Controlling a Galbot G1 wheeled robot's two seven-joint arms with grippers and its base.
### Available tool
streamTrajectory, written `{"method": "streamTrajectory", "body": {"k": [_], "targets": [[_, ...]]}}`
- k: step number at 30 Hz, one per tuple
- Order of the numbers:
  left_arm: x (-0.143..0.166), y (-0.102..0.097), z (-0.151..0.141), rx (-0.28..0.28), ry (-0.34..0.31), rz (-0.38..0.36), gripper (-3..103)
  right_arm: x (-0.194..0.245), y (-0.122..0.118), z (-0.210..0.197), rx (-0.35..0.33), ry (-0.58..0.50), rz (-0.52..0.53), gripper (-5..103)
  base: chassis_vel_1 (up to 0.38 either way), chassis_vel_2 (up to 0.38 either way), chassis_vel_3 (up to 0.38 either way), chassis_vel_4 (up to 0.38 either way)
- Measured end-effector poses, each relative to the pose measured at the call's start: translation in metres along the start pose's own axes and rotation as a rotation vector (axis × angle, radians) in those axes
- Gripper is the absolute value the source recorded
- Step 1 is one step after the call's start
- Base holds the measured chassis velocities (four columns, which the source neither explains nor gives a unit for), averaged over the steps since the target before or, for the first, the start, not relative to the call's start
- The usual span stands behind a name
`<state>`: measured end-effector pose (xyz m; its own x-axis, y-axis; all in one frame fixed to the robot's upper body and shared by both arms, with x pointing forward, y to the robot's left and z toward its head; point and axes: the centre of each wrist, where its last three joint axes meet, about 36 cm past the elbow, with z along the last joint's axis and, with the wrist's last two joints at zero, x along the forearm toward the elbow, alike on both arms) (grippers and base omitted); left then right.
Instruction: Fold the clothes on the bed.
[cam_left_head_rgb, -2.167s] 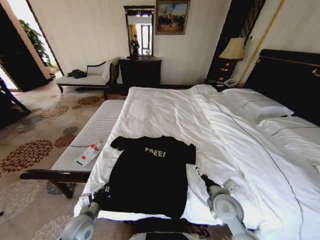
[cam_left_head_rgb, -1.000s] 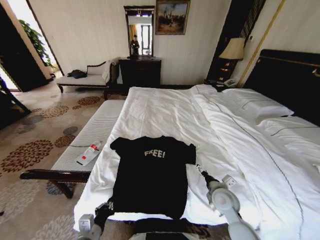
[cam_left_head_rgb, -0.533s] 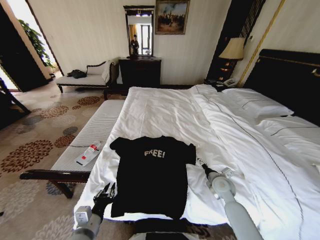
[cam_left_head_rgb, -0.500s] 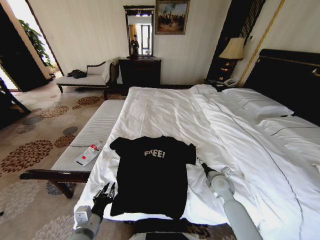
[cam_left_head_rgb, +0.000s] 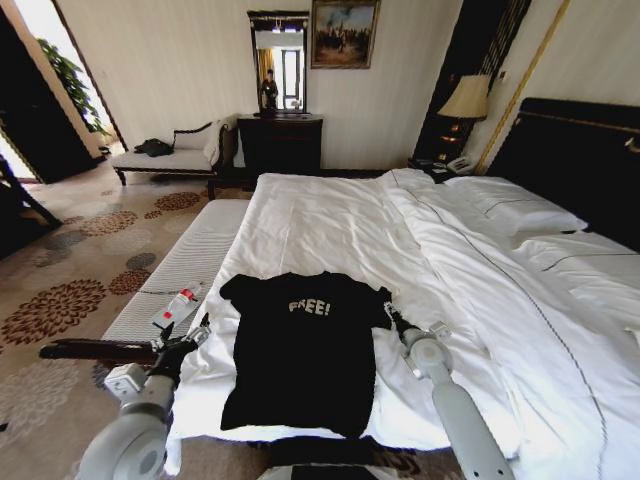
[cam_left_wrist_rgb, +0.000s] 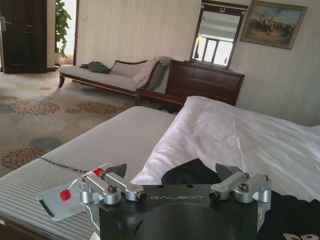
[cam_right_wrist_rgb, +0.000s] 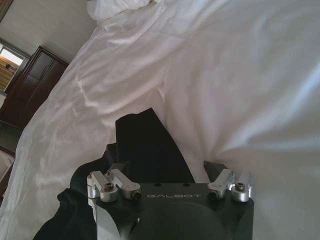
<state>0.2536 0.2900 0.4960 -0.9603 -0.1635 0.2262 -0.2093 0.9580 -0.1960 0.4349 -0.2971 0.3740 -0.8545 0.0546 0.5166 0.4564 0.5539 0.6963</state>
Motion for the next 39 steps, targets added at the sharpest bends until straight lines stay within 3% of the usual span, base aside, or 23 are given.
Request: {"method": "streamTrajectory", "body": {"k": [3, 5, 9, 10, 12, 13, 18, 19, 22, 23, 31, 39], "targets": [[0.001, 0.0, 0.0, 0.017, -0.004, -0.009, 100, -0.002, -0.001, 0.003, 0.0, 0.003, 0.004, 80, 0.0, 0.0, 0.0, 0.0], [0.001, -0.001, 0.0, 0.028, -0.005, -0.014, 100, -0.003, 0.0, 0.006, -0.004, 0.005, 0.005, 68, 0.0, 0.0, 0.0, 0.0], [0.002, -0.001, 0.002, 0.031, -0.002, -0.019, 100, -0.003, 0.0, 0.007, -0.008, 0.002, 0.005, 57, 0.0, 0.0, 0.0, 0.0], [0.002, -0.001, 0.002, 0.032, -0.001, -0.021, 100, -0.003, 0.0, 0.006, -0.01, -0.001, 0.005, 47, 0.0, 0.0, 0.0, 0.0], [0.002, -0.001, 0.003, 0.032, 0.001, -0.022, 100, -0.002, -0.001, 0.005, -0.011, -0.003, 0.005, 47, 0.0, 0.0, 0.0, 0.0], [0.002, -0.002, 0.004, 0.032, 0.003, -0.022, 100, -0.001, -0.001, 0.005, -0.013, -0.006, 0.005, 36, 0.0, 0.0, 0.0, 0.0], [0.002, -0.001, 0.007, 0.026, 0.007, -0.027, 100, 0.0, -0.001, 0.005, -0.013, -0.011, 0.0, 25, 0.0, 0.0, 0.0, 0.0], [0.001, -0.001, 0.008, 0.025, 0.008, -0.028, 100, 0.0, -0.001, 0.005, -0.012, -0.013, -0.002, 14, 0.0, 0.0, 0.0, 0.0], [0.001, -0.001, 0.008, 0.023, 0.008, -0.03, 100, 0.0, -0.001, 0.004, -0.009, -0.016, -0.007, 14, 0.0, 0.0, 0.0, 0.0], [0.001, -0.001, 0.009, 0.023, 0.008, -0.03, 100, 0.0, -0.001, 0.004, -0.006, -0.019, -0.011, 4, 0.0, 0.0, 0.0, 0.0], [-0.001, 0.001, 0.012, 0.02, 0.01, -0.042, 100, 0.003, 0.016, 0.005, 0.054, -0.082, -0.118, 0, 0.0, 0.0, 0.0, 0.0], [-0.003, 0.002, 0.016, 0.016, 0.012, -0.052, 100, -0.018, 0.043, 0.043, 0.197, -0.071, -0.3, 0, 0.0, 0.0, 0.0, 0.0]]}}
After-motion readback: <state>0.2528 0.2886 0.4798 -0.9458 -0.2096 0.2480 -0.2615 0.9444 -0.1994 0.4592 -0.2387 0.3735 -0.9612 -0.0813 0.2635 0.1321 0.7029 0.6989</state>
